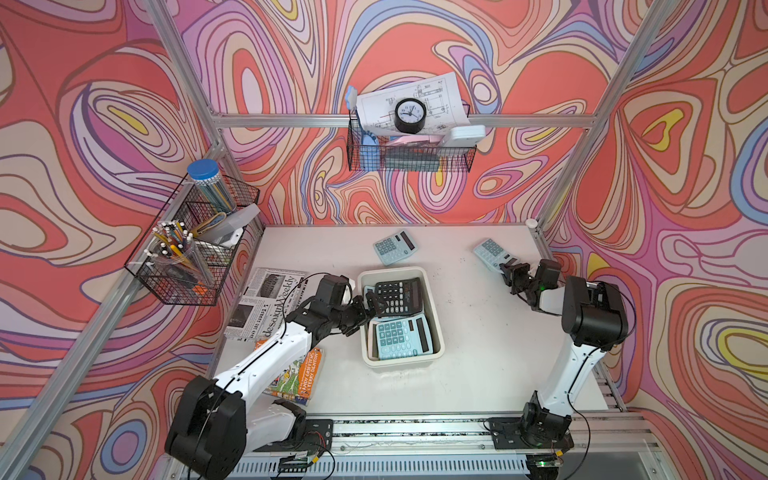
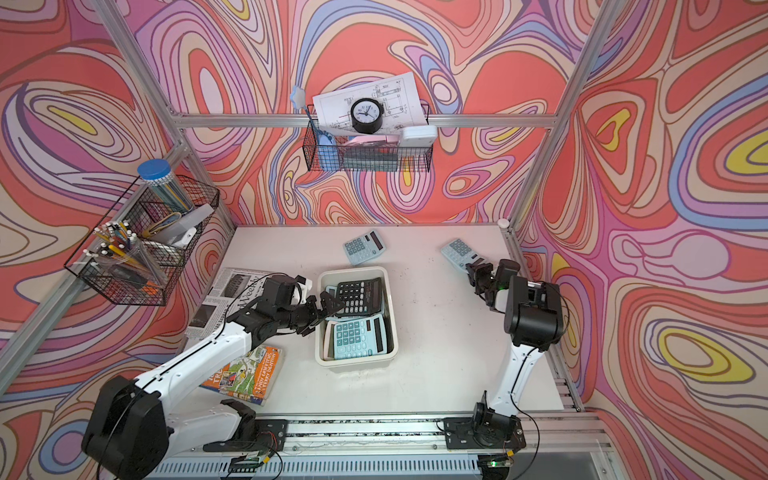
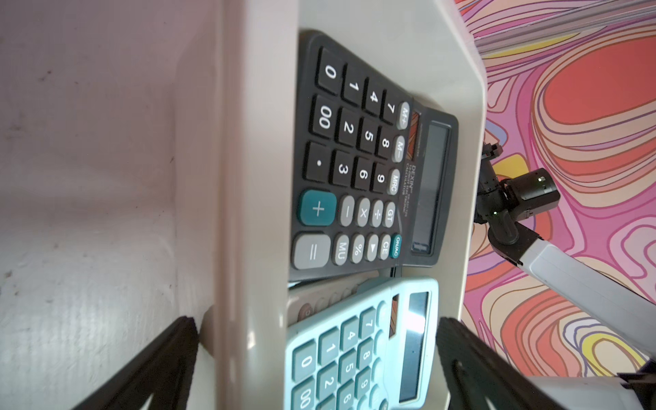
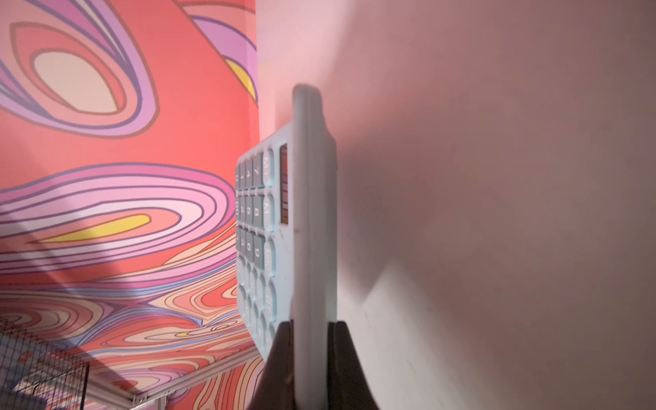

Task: Put the calculator in the storage box
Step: Adjust the storage box at the center of the board.

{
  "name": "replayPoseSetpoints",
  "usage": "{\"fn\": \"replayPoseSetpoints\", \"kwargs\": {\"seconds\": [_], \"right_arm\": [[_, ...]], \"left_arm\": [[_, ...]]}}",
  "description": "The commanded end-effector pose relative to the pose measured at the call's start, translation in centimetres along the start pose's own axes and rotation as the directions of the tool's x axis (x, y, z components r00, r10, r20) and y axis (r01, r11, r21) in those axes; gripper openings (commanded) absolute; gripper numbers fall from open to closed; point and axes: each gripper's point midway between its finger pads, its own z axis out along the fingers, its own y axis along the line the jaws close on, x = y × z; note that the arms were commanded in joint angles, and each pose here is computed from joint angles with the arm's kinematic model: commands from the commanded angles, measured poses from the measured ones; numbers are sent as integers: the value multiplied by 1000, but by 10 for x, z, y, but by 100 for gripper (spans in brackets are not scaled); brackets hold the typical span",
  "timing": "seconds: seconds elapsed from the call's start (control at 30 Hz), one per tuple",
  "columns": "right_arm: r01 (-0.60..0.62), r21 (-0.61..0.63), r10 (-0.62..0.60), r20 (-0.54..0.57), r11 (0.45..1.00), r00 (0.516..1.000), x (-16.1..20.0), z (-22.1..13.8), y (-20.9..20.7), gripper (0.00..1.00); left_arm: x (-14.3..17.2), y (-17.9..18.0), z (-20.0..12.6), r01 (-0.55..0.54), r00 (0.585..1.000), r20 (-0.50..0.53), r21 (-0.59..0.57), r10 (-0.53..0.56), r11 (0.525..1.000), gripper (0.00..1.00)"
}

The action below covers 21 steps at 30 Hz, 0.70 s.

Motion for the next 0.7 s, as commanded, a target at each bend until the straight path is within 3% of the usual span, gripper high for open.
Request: {"fn": "replayPoseSetpoints", "kwargs": {"seconds": [0.0, 0.13, 0.27, 0.47, 0.67], "right_arm": [[80, -143, -86, -35, 986, 996, 13, -16, 55, 0], [126, -119, -137, -84, 985, 987, 35, -25, 67, 0], [191, -141, -208, -118, 971, 971, 61, -38, 90, 0], [307, -172, -336, -176, 936, 925, 100, -56, 121, 0], [418, -148, -440, -192, 897, 877, 109, -80, 140, 0]], "left_arm": [[-22, -14, 2, -119, 991, 60, -18, 120, 993, 99], [-35, -8, 4, -174, 982, 55, -122, 181, 977, 99], [-25, -29, 25, -147, 989, 5, -2, 147, 989, 98], [4, -60, 54, -139, 989, -49, 67, 142, 988, 99], [28, -83, 72, -106, 991, -65, 110, 114, 988, 99]]}}
